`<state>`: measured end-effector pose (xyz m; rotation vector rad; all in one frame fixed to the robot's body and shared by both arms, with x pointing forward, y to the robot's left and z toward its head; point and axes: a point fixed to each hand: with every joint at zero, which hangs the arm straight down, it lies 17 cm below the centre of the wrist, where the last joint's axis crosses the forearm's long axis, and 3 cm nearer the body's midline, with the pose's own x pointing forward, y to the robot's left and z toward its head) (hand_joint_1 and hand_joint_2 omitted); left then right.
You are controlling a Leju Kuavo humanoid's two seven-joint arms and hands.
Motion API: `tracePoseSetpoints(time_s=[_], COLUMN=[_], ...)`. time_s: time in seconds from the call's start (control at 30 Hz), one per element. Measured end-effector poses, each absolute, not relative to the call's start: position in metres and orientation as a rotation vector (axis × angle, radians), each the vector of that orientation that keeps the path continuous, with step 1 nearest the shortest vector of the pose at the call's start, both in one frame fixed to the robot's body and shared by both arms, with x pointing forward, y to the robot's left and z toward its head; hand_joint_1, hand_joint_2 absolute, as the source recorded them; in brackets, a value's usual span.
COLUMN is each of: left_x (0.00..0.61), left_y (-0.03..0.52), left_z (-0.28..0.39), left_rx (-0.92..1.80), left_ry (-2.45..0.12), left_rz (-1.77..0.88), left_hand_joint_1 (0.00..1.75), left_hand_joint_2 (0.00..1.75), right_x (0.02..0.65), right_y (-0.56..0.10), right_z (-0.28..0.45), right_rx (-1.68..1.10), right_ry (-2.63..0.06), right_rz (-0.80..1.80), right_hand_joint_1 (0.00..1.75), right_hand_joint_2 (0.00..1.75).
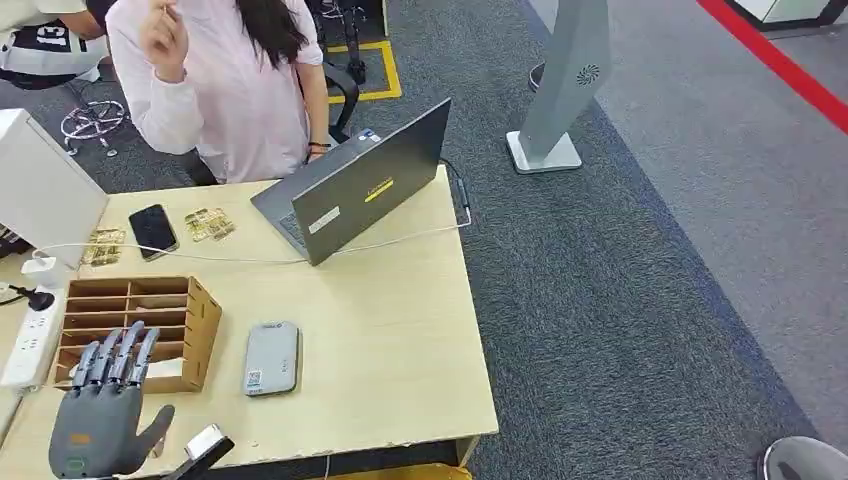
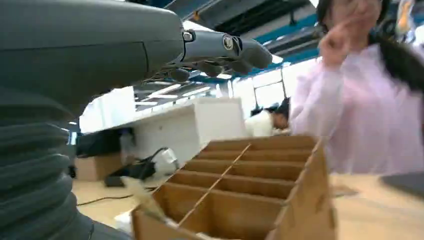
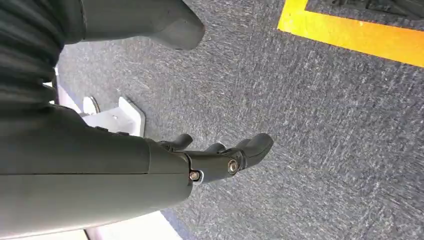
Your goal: Pass the card to the sensor for recognition and then transmit it.
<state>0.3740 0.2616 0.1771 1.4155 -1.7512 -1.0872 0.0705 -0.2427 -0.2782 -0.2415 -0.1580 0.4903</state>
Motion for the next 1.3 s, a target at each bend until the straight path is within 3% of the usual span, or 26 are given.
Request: tracePoseSetpoints(time_s=[0.1, 0.2, 0.77, 1.3], left_x=[0.377, 0.391, 0.4, 0.397], left_y=[0.346, 0.373, 0.394, 0.428], left_z=[0.096, 0.088, 0.068, 0.088], left_rx=[1.32, 1.335, 1.333, 1.455], left_ry=[-1.31, -1.242, -1.161, -1.139], left_rz=[-1.199, -1.194, -1.183, -1.047], left_hand_joint_1=[0.0, 0.0, 0.0, 0.0], left_hand_joint_2=[1.75, 1.75, 1.75, 1.75], right_x=[0.068, 0.07, 0.069, 0.068], right_y=[-0.244, -0.244, -0.244, -0.242], right_z=[-0.278, -0.278, -0.278, -0.279], right_rx=[-0.245, -0.246, -0.243, -0.232], right_ry=[-0.153, -0.156, -0.15, -0.151], right_rz=[0.488, 0.496, 0.51, 0.531], right_hand_joint_1=[0.0, 0.0, 0.0, 0.0], right_hand_joint_2=[1.75, 1.75, 1.75, 1.75])
